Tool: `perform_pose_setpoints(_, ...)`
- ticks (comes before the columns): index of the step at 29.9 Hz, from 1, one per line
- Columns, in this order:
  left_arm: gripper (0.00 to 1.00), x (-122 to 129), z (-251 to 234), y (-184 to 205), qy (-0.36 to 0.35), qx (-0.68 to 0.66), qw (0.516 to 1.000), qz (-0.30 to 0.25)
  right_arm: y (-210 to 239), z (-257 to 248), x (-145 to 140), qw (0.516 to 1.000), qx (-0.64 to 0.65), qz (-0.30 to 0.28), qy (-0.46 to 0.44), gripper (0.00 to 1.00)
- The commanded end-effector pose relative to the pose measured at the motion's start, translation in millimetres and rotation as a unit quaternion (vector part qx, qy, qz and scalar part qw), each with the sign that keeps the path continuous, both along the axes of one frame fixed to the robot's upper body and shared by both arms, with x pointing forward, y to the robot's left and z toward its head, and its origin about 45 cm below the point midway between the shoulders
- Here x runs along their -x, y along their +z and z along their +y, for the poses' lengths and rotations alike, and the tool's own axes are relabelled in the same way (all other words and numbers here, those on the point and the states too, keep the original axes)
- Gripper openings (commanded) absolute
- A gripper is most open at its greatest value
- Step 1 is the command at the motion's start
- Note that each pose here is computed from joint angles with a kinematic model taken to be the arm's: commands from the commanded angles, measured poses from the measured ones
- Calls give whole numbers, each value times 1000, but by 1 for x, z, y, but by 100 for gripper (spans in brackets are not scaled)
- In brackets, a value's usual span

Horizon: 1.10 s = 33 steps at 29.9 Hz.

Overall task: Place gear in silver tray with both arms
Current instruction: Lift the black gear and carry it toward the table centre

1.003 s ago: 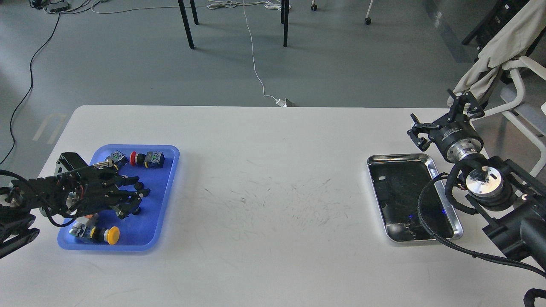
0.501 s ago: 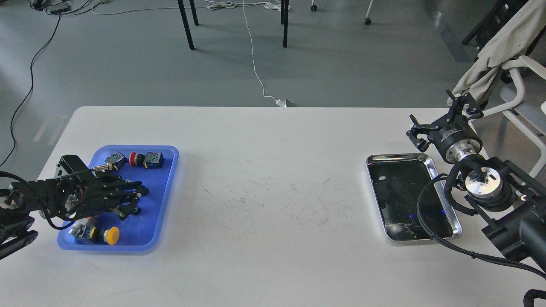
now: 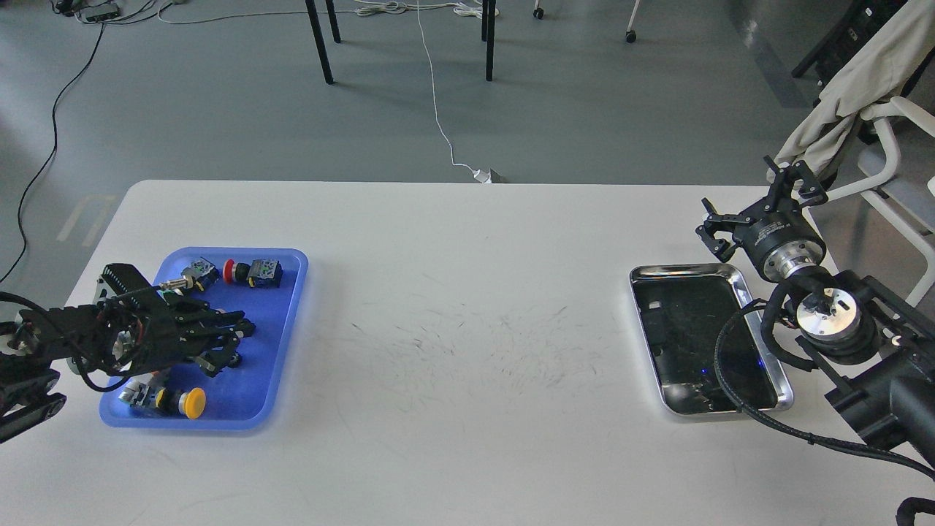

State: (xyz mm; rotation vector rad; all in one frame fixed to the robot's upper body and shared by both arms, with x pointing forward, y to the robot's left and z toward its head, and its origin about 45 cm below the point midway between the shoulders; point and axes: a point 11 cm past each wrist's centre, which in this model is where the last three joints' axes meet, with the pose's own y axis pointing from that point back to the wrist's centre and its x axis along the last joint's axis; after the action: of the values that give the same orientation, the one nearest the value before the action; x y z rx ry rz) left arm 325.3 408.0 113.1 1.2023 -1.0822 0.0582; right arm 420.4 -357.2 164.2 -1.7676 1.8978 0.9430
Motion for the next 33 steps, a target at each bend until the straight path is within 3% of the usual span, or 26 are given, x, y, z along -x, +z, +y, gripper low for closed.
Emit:
perform_pose_setpoints(1, 10, -10, 4, 16, 11, 7, 1000, -19, -1, 0, 1, 1000, 0, 1, 0, 99)
perform_pose_setpoints(8, 10, -31, -4, 48, 35, 42, 998, -34, -4, 1, 3, 1000, -1, 4, 1, 99)
perform_pose_setpoints(16, 10, -49, -65, 102, 28, 154, 987, -27, -5, 3, 3, 1000, 12, 4, 8, 99)
perform_pose_setpoints(21, 9, -52, -117, 121, -21, 204, 979, -24, -4, 2, 3, 1000, 12, 4, 8, 99)
perform_pose_setpoints(33, 10, -29, -264, 93, -150, 275, 949, 48, -5, 0, 4, 1000, 19, 7, 10, 99)
